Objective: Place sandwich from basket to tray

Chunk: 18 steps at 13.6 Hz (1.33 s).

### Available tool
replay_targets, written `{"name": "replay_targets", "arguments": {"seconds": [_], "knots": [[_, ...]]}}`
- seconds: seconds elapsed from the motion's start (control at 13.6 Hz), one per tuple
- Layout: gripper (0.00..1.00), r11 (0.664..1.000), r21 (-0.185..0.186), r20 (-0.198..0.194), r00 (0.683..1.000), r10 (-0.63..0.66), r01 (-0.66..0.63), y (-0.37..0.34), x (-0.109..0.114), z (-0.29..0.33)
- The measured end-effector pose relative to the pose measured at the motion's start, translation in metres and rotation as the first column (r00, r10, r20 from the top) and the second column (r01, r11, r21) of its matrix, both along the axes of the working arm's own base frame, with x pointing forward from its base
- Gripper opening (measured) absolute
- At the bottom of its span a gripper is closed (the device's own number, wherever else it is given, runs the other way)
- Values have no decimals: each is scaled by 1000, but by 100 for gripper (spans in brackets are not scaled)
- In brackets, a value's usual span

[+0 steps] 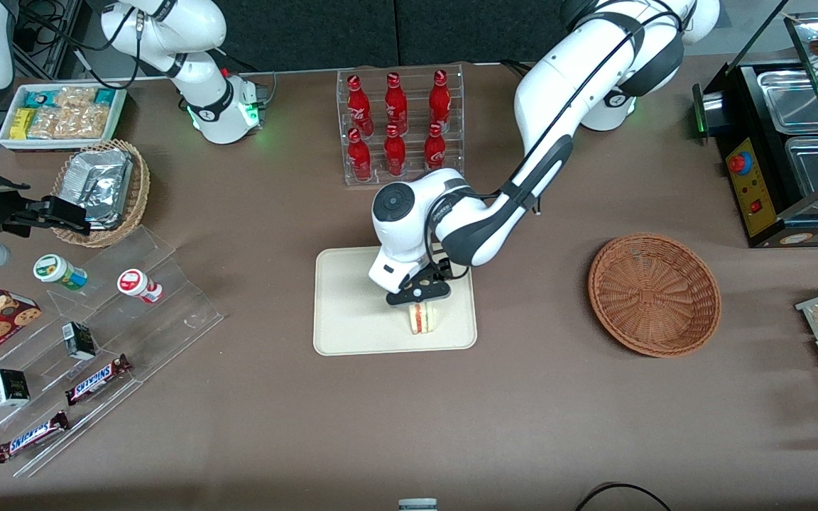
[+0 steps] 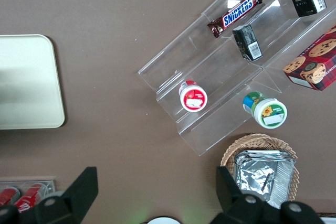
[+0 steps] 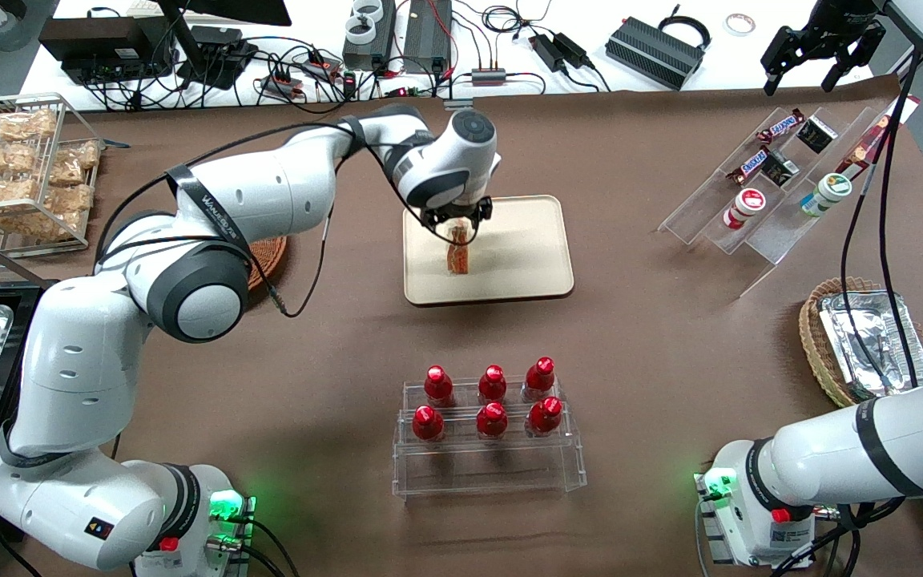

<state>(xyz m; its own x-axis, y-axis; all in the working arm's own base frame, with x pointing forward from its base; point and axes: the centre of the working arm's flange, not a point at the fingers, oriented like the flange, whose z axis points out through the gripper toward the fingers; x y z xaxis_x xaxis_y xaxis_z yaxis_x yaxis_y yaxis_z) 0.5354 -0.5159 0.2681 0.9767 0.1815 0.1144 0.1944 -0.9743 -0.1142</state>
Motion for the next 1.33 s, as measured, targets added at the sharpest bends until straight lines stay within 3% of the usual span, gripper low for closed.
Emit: {"name": "replay_targets", "arguments": {"seconds": [0.22,0.44,0.59,1.11,1.33], "knots": [[100,995,4,2,995,96,-96,19,26,74],[100,970,-84,4,974,229,-227,74,57,168],[100,948,-102,11,953,304,-301,130,73,228],[100,975,-9,-68,973,222,-223,277,62,342],[100,989,-5,-102,984,143,-144,336,63,365]]}}
